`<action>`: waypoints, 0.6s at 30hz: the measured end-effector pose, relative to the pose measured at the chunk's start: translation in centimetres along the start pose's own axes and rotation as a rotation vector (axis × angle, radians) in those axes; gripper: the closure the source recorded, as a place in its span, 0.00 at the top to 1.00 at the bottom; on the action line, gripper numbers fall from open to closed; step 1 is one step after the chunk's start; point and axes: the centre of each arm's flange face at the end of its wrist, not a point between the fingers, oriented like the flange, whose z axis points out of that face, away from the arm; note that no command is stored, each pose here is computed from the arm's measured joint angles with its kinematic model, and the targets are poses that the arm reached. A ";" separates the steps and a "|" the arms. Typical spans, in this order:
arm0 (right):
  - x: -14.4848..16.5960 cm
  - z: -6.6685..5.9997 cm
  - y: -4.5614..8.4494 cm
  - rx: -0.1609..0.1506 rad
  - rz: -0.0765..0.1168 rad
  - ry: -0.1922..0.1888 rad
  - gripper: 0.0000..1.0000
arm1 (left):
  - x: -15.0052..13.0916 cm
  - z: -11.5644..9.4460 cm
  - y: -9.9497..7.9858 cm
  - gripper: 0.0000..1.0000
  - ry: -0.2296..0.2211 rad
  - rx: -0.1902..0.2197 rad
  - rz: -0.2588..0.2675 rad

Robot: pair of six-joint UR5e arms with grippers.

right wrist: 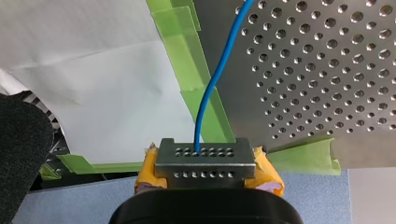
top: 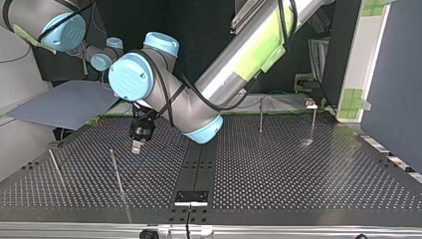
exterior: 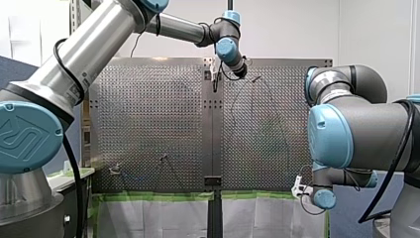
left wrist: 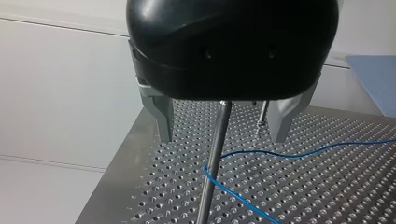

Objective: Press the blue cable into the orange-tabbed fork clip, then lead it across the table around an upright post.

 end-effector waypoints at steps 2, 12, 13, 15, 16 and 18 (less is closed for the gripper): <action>0.0 0.0 0.0 0.000 0.000 0.000 0.00 | 0.0 -0.1 0.0 0.99 0.003 0.000 0.003; 0.0 0.0 0.2 -0.003 0.001 0.000 0.00 | 0.3 -2.6 -0.7 0.99 0.052 0.009 0.060; 0.0 0.0 0.2 -0.003 0.001 0.001 0.00 | 0.1 -2.9 -0.7 0.99 0.048 0.011 0.058; 0.1 0.0 0.2 -0.003 0.001 0.001 0.00 | -0.3 -3.4 -0.6 0.99 0.034 0.015 0.050; 0.1 0.0 0.2 -0.003 0.001 0.001 0.00 | -0.6 -3.6 -0.6 0.99 0.027 0.016 0.045; 0.1 0.0 0.2 -0.003 0.001 0.001 0.00 | -1.1 -4.2 -0.5 0.99 0.011 0.021 0.029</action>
